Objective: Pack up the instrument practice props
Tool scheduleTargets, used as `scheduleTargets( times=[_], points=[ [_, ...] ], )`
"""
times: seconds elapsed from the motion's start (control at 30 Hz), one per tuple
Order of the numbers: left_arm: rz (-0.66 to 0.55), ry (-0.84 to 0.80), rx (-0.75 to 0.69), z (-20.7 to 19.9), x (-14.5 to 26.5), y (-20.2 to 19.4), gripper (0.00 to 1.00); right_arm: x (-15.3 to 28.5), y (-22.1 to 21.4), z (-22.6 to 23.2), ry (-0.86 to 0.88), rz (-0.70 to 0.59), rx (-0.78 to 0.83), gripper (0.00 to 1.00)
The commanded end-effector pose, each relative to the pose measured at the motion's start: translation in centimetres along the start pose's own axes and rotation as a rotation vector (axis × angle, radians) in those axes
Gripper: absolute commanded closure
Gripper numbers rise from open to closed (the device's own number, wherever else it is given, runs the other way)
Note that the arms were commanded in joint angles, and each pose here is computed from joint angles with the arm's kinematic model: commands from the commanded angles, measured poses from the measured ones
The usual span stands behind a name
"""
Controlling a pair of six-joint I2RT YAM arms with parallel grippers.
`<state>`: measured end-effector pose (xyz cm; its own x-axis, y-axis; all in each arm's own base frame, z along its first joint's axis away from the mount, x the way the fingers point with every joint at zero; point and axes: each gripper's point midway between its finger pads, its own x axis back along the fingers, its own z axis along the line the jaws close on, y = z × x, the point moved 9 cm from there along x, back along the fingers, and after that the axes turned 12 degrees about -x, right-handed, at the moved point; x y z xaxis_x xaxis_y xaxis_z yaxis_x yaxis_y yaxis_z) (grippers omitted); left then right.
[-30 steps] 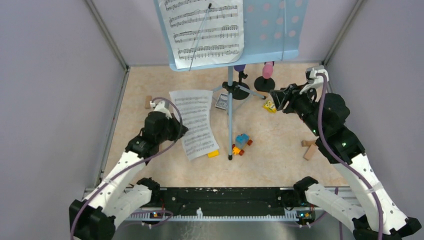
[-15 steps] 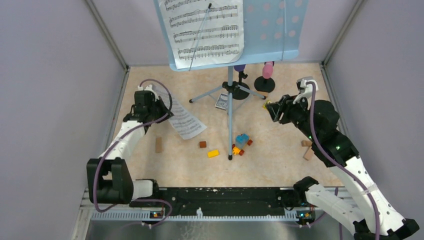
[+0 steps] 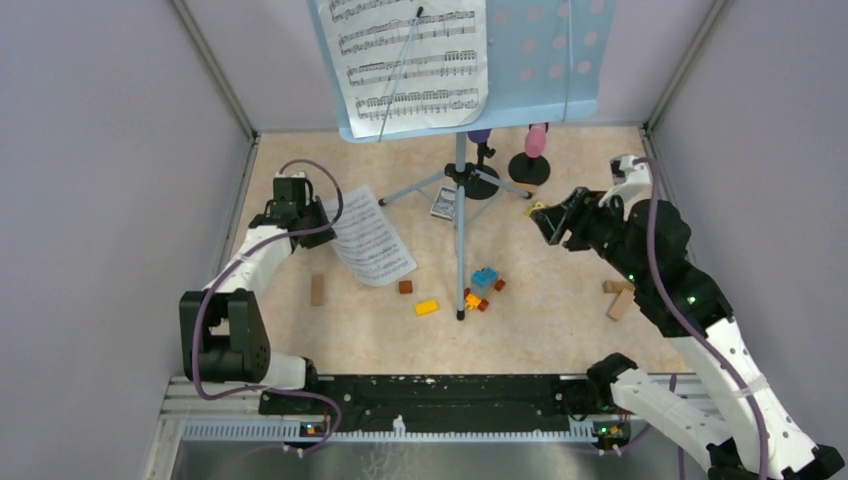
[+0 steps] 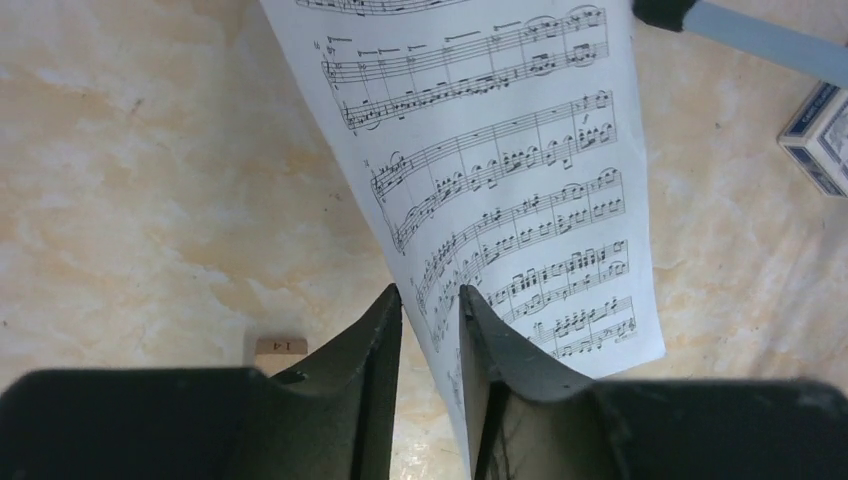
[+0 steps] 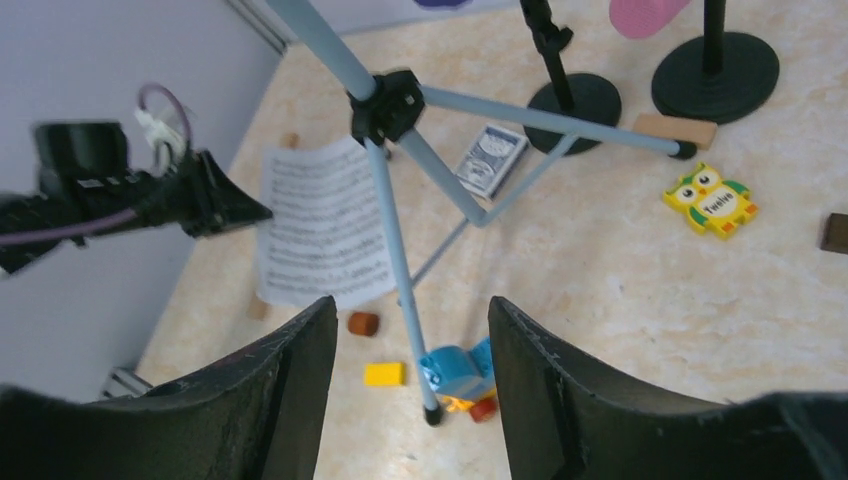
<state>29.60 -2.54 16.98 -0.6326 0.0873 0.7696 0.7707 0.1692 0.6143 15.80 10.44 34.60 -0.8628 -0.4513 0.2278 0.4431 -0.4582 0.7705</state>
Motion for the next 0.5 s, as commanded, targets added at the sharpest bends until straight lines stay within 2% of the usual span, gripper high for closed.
scheduleTargets(
  times=[0.0,0.07,0.17,0.23,0.37,0.47],
  points=[
    [-0.031,0.056,0.027,1.0,0.4,1.1,0.62,3.2,4.2,3.6,0.073,-0.120,-0.179,0.42],
    [-0.035,0.060,0.034,1.0,0.6,1.0,0.55,4.8,6.0,5.0,0.097,-0.168,-0.236,0.41],
    [-0.052,0.061,0.040,0.9,1.2,1.0,0.51,7.3,8.1,6.7,0.146,-0.235,-0.309,0.38],
    [-0.068,0.067,0.053,0.9,1.8,0.8,0.42,9.1,9.6,8.0,0.204,-0.281,-0.378,0.37],
    [-0.110,0.057,0.075,0.7,3.7,0.6,0.27,12.9,12.5,11.2,0.411,-0.362,-0.511,0.36],
    [-0.149,-0.005,0.074,0.0,5.6,0.4,0.22,15.8,15.0,13.4,0.547,-0.418,-0.582,0.36]
  ],
)
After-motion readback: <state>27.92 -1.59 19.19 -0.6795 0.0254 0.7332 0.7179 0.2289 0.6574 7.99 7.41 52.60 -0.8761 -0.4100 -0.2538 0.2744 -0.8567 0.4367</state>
